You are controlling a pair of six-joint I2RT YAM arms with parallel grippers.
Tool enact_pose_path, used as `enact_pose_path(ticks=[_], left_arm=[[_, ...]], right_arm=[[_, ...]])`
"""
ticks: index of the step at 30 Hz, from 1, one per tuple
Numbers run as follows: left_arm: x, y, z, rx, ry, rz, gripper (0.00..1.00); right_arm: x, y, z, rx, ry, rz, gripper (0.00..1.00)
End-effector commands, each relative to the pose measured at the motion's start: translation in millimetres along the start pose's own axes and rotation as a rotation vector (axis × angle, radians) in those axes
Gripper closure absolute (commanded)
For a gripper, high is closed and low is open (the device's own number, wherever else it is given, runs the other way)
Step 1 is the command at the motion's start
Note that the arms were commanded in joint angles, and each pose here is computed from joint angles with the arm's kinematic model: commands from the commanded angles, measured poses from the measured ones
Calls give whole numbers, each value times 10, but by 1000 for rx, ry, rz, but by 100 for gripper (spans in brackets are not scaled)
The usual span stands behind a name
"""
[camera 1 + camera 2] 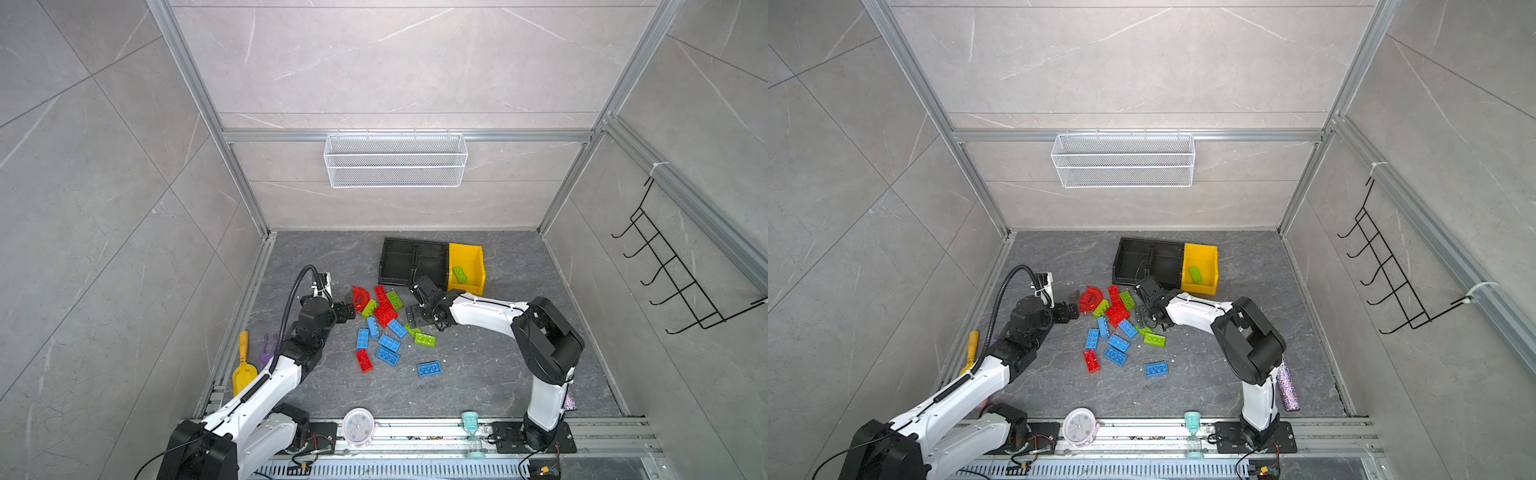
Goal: Sort the legos into containers by color
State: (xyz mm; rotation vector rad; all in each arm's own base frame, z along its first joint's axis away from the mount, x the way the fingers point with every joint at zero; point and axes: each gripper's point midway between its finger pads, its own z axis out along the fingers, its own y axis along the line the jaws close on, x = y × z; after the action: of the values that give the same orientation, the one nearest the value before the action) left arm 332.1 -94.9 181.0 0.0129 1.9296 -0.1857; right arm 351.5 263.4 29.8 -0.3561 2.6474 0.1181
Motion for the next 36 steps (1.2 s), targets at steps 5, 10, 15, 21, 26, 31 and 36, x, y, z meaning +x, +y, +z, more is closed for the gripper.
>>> enact_pose_path(ticks=[5,10,15,21,26,31,36], left_arm=[[-110,16,-7,-9,-50,-4,0],[-122,-22,9,7,-41,-3,0],[-112,-3,8,-2,-45,0,0],[-124,-3,-5,-1,-48,-2,0],[-133,1,-18,-1,-53,-3,0],[-136,-4,-17,1,-52,-5,0],[-152,-2,-36,2,-58,-6,0]], right_arm=[[85,-88,78,60,35,-9,18],[98,-99,44,62,34,-14,25],[38,-75,6,41,9,-5,29],[-76,-62,-121,20,-30,-10,35],[-210,-143,-319,6,-69,-3,38],[-284,-298,-499,14,-88,8,38],[-367,-524,-628,4,-109,50,38]])
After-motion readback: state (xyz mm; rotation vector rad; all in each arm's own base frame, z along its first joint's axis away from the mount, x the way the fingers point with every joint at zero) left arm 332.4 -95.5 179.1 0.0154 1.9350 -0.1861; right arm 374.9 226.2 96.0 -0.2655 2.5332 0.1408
